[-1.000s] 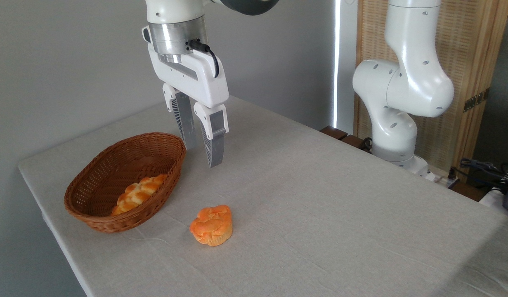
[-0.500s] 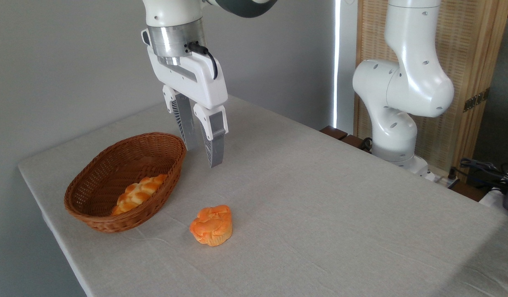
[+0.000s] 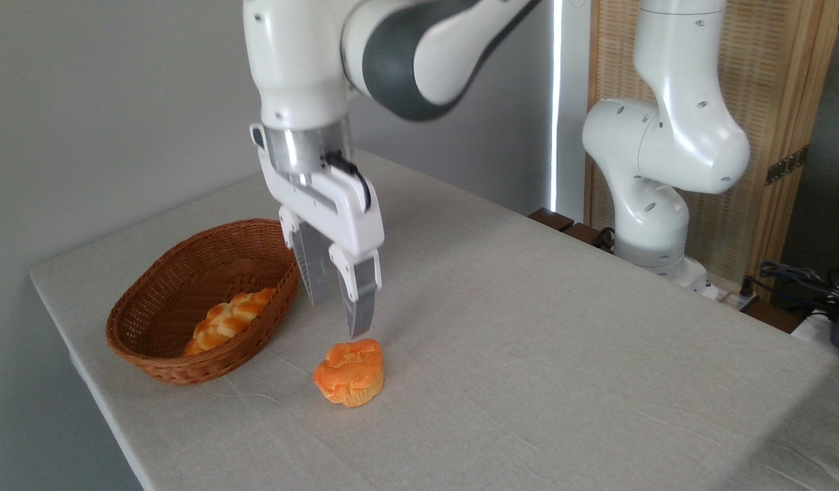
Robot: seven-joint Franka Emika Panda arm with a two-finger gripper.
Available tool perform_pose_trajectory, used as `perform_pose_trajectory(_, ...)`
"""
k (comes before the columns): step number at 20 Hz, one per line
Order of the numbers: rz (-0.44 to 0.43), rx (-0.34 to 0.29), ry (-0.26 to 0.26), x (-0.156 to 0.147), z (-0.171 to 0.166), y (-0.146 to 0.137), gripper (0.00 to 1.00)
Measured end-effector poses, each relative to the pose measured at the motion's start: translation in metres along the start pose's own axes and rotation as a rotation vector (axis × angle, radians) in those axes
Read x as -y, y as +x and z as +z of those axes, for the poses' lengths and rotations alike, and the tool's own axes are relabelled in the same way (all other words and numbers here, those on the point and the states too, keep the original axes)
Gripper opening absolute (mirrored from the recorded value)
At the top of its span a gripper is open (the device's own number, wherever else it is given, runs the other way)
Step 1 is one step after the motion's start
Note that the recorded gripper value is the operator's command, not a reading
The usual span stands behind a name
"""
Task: Put bread into the basket
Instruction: 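Lower the open gripper onto the round bun and close on it, then lift the bun and carry it over the wicker basket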
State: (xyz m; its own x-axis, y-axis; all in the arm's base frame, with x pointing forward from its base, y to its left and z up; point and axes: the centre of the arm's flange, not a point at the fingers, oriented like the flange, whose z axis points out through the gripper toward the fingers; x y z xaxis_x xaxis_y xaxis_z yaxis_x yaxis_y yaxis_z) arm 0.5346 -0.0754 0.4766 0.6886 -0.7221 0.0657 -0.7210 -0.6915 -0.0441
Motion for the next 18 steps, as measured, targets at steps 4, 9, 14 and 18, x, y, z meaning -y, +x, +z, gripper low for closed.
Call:
perform_pose_trajectory(4, -0.008, 0.004, 0.03, 0.016, 0.028, -0.007, 1.0)
perform_pose_trajectory(9, 0.001, 0.043, 0.019, 0.021, 0.051, -0.008, 1.0)
perform_pose_trajectory(14, 0.006, 0.059, 0.002, 0.02, 0.064, -0.006, 1.0)
perform_pose_trajectory(18, 0.007, 0.059, 0.002, 0.019, 0.064, -0.006, 0.46)
